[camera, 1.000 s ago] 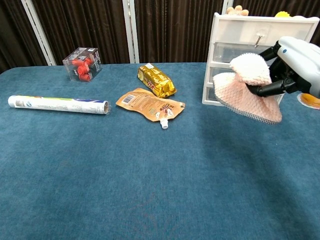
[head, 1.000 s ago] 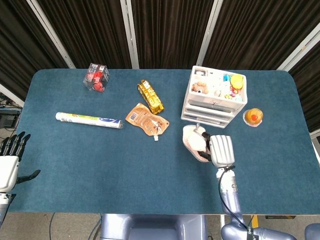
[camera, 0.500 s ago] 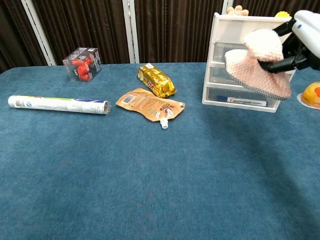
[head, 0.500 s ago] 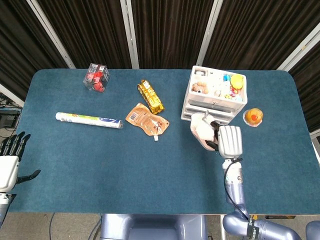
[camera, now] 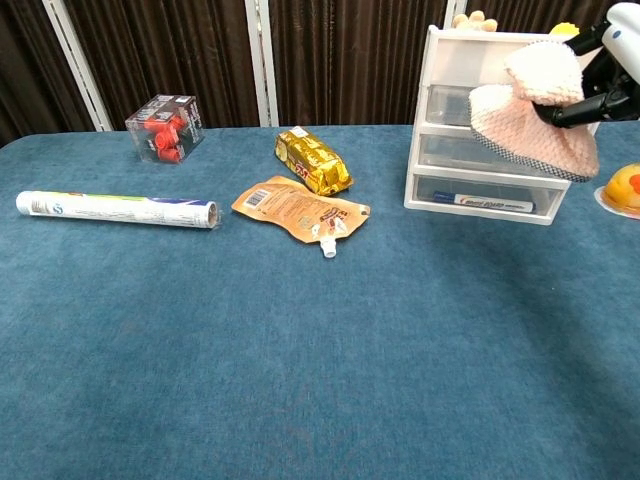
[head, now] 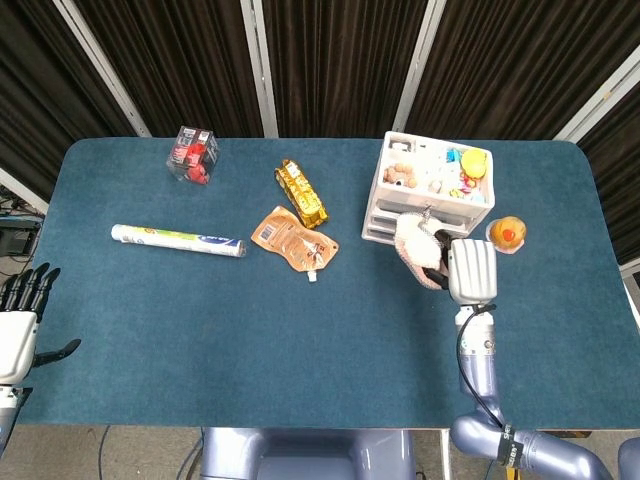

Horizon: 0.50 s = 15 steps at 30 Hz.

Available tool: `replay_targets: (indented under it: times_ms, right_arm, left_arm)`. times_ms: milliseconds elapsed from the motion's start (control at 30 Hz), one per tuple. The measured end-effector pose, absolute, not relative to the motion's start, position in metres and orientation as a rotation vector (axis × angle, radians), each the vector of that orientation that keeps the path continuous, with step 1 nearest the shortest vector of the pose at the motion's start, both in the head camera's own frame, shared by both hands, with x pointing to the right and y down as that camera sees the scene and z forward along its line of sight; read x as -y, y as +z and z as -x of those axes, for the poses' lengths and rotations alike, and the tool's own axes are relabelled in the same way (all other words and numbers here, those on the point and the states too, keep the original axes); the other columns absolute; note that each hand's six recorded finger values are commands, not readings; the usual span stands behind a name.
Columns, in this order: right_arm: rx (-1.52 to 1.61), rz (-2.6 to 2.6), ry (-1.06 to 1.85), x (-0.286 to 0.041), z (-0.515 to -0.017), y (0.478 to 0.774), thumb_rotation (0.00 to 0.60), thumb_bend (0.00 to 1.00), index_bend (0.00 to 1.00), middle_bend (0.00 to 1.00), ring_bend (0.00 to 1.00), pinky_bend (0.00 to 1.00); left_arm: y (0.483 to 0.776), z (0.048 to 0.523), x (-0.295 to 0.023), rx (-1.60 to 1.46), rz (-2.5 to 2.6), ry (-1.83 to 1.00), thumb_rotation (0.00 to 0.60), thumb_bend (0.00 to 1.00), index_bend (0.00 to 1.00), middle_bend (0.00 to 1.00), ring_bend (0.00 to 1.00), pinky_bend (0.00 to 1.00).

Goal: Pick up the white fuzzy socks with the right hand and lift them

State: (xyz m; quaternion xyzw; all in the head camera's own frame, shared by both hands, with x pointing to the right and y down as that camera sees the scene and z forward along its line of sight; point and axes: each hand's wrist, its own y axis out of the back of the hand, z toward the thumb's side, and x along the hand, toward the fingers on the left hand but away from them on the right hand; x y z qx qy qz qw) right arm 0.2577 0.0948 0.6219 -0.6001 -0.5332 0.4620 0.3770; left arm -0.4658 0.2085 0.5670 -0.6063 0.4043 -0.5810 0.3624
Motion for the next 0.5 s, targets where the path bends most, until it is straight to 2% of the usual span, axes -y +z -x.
replay_targets:
  times_ms: [500]
  right_arm:
    - [1.363, 1.55, 1.176, -0.0949, -0.2526, 0.6262, 0.6, 0.42, 0.65, 1.0, 0.97, 0.91]
  left_arm:
    - [0.5681, 0.4645, -0.2094, -1.037, 1.562, -1.499, 0.6, 0.02, 0.0, 0.0, 0.0, 0.0]
